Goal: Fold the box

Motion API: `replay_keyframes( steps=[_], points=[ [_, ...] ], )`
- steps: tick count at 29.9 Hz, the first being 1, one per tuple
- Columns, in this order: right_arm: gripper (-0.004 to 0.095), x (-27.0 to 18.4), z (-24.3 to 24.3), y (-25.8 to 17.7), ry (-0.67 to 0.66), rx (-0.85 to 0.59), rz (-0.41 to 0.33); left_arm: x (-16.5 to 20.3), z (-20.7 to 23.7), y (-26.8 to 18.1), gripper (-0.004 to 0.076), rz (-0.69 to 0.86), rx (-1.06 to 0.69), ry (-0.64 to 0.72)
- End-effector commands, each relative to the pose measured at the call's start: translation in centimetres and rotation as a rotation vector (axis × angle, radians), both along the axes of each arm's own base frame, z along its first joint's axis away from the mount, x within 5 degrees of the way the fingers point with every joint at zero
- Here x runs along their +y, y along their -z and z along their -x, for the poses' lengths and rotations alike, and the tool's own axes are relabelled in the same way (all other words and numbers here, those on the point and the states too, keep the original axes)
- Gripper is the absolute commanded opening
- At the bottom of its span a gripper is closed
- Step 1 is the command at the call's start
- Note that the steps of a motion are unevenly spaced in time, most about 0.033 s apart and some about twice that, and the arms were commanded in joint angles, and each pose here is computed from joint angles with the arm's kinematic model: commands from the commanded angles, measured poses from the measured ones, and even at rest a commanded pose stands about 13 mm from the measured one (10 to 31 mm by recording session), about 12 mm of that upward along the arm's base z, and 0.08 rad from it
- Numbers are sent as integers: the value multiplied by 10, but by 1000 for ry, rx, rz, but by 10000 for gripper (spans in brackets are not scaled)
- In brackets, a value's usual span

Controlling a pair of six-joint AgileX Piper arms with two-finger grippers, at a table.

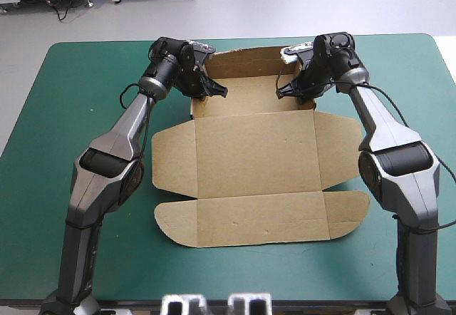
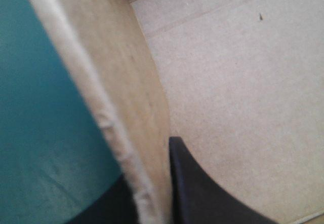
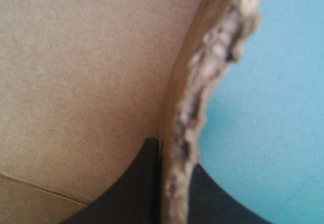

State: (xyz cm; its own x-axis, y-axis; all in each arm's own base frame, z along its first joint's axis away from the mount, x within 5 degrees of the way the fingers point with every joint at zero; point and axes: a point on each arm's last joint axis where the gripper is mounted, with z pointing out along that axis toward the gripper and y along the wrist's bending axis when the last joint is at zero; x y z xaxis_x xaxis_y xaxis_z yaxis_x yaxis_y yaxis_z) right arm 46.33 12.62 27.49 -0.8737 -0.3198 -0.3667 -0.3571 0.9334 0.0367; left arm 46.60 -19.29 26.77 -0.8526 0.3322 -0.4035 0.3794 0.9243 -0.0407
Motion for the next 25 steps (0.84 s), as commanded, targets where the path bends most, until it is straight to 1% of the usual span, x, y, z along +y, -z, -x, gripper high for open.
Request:
replay_keyframes(
  steps=[1, 8, 10, 12, 15, 17, 19, 20, 23, 25],
  points=[
    [-24, 19, 20, -37, -83, -41, -108, -19, 24, -38, -10, 126, 1, 81],
    [-24, 16, 22, -14, -69, 38, -88, -22, 25, -35, -9, 159, 27, 73],
    [-22, 13, 22, -11, -65, 51, -90, -23, 25, -35, 3, 164, 29, 73],
    [-17, 10, 21, -9, -58, 56, -92, -24, 26, -36, 57, 175, 33, 75],
    [57, 10, 21, -10, -59, 54, -92, -25, 26, -36, 216, 185, 38, 77],
    [178, 10, 21, -10, -59, 55, -94, -25, 26, -36, 344, 194, 42, 73],
    [356, 10, 21, -10, -84, 49, -86, -22, 26, -38, 445, 184, 36, 54],
    [456, 10, 21, -10, -98, 45, -79, -21, 26, -39, 475, 173, 29, 48],
    [710, 7, 21, -10, -80, 47, -77, -13, 25, -44, 494, 127, -6, 34],
    [806, 4, 19, -12, -49, 45, -89, -7, 26, -54, 494, 101, -40, 25]
  ],
)
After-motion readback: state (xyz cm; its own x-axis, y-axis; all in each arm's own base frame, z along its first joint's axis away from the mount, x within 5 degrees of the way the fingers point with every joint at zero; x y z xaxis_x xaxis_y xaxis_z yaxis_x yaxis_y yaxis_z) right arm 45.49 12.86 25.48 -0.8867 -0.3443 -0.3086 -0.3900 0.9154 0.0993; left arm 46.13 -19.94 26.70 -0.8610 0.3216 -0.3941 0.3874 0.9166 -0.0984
